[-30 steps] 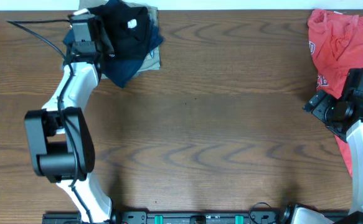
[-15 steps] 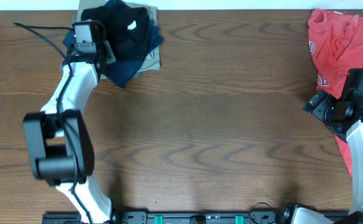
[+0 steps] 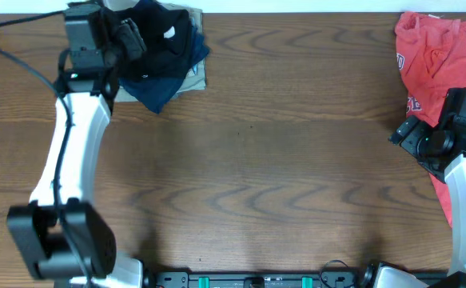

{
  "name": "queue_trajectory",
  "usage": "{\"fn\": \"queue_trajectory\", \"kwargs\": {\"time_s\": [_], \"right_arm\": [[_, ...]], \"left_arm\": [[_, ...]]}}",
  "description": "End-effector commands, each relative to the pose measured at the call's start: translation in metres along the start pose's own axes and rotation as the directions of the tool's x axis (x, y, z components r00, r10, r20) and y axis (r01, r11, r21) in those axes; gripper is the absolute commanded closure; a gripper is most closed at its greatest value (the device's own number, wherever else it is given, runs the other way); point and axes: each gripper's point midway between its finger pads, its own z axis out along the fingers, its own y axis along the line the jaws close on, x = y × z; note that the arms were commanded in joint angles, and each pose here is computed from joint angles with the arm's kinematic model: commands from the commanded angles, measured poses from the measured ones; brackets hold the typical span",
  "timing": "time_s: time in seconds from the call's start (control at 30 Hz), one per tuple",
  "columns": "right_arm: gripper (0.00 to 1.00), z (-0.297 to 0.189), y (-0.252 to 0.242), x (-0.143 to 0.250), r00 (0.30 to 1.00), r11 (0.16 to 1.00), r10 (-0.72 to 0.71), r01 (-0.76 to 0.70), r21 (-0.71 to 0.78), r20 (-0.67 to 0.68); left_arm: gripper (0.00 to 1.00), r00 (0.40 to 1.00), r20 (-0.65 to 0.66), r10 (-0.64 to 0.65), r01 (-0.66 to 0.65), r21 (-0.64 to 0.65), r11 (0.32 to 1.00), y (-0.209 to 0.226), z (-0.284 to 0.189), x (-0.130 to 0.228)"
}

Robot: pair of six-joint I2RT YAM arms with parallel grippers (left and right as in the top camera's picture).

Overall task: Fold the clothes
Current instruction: 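Lower the black bundle onto the stack and adjust it with the left gripper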

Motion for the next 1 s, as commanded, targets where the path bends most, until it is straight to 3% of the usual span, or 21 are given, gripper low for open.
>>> {"fn": "queue_trajectory", "kwargs": {"time_s": [0.0, 0.1, 0.23, 0.4, 0.67, 0.87, 0.97], "right_arm": [[0.01, -0.003, 0.000, -0.003, 1.000, 1.000, 0.000, 0.000, -0.004, 0.013], [0.01, -0.003, 0.000, -0.003, 1.000, 1.000, 0.000, 0.000, -0.004, 0.013], [0.01, -0.003, 0.000, -0.003, 1.000, 1.000, 0.000, 0.000, -0.004, 0.013], [0.01, -0.003, 0.000, -0.003, 1.000, 1.000, 0.000, 0.000, -0.004, 0.013], [0.01, -0.003, 0.000, -0.003, 1.000, 1.000, 0.000, 0.000, -0.004, 0.013], [0.01, -0.003, 0.000, -0.003, 1.000, 1.000, 0.000, 0.000, -0.004, 0.013], [0.01, -0.003, 0.000, -0.003, 1.000, 1.000, 0.000, 0.000, -0.004, 0.013]], "left_arm": [[0.30, 0.996, -0.091, 0.001, 0.001, 0.024, 1.000, -0.005, 0.035, 0.035], [0.25, 0.990, -0.144, 0.014, -0.010, 0.033, 0.999, -0.010, 0.064, 0.064], [0.24, 0.975, -0.219, 0.034, -0.027, 0.037, 0.999, -0.014, 0.098, 0.106], [0.24, 0.960, -0.273, 0.059, -0.049, 0.042, 0.998, -0.020, 0.106, 0.131], [0.24, 0.974, -0.219, 0.063, -0.050, 0.063, 0.997, -0.036, 0.058, 0.089], [0.23, 0.991, -0.118, 0.065, -0.053, 0.098, 0.994, -0.053, -0.009, 0.040], [0.10, 0.992, -0.107, 0.064, -0.053, 0.103, 0.993, -0.056, -0.047, 0.030]]}}
